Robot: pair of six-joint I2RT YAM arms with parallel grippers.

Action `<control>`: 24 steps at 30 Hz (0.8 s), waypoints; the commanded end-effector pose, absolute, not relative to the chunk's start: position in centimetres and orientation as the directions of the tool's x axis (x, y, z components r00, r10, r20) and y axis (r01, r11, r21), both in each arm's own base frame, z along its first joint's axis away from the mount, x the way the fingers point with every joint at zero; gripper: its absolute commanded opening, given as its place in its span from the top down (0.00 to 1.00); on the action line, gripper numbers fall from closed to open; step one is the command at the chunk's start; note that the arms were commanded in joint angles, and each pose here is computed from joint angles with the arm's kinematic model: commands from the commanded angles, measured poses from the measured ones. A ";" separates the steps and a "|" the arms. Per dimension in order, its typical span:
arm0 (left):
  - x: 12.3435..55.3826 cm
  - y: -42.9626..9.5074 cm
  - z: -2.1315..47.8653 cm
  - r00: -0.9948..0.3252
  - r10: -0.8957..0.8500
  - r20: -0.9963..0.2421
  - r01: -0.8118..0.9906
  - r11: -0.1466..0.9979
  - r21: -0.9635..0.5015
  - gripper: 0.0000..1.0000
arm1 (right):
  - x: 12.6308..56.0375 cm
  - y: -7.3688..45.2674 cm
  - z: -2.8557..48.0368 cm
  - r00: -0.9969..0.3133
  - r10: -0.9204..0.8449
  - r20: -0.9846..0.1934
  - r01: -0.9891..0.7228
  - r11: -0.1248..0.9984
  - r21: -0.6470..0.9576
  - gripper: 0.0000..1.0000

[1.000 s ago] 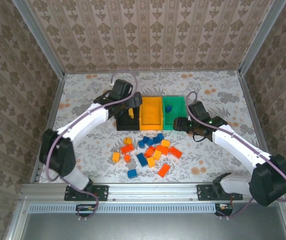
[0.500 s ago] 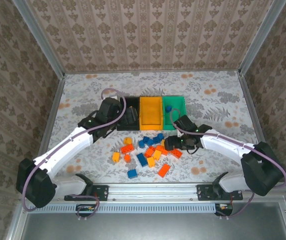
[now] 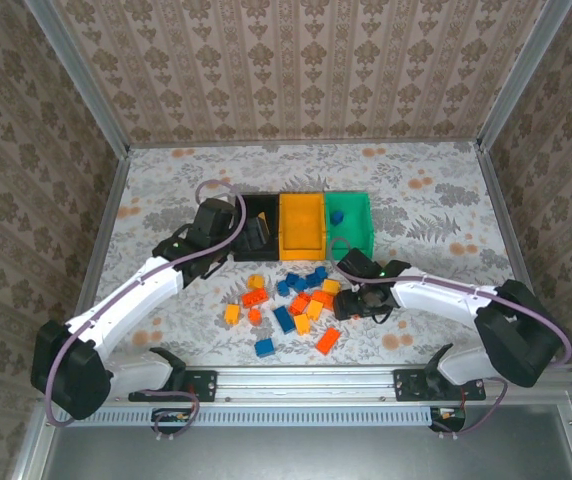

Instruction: Sort the legos into containers by color

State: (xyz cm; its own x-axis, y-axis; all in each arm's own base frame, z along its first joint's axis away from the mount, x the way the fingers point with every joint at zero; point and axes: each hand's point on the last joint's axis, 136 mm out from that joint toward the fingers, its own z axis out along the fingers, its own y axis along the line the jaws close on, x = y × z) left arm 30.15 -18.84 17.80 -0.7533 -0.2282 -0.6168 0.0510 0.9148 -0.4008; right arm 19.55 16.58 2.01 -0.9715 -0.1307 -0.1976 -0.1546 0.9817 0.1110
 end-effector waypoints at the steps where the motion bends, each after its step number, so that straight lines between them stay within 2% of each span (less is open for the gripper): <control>1: 30.1 -19.0 17.4 -0.764 -0.252 -0.594 0.038 0.901 -0.432 0.00 | 19.5 13.9 1.3 -0.978 -0.099 -0.184 -0.093 0.995 -0.038 0.33; 6: 30.0 -19.0 16.9 -0.775 -0.249 -0.581 0.033 0.902 -0.430 0.00 | 20.8 13.3 1.3 -0.971 -0.084 -0.222 -0.064 0.993 -0.099 0.38; 13: 29.9 -19.1 17.2 -0.770 -0.255 -0.585 0.040 0.895 -0.444 0.00 | 23.1 14.3 1.7 -0.960 -0.091 -0.267 -0.070 0.994 -0.085 0.38; 20: 29.9 -18.9 17.2 -0.770 -0.264 -0.581 0.038 0.890 -0.454 0.00 | 23.1 14.2 1.0 -0.967 -0.085 -0.242 -0.068 0.995 -0.078 0.55; 24: 30.0 -18.4 17.0 -0.767 -0.287 -0.573 0.018 0.884 -0.467 0.00 | 23.2 13.9 1.9 -0.960 -0.070 -0.270 -0.055 0.997 -0.063 0.62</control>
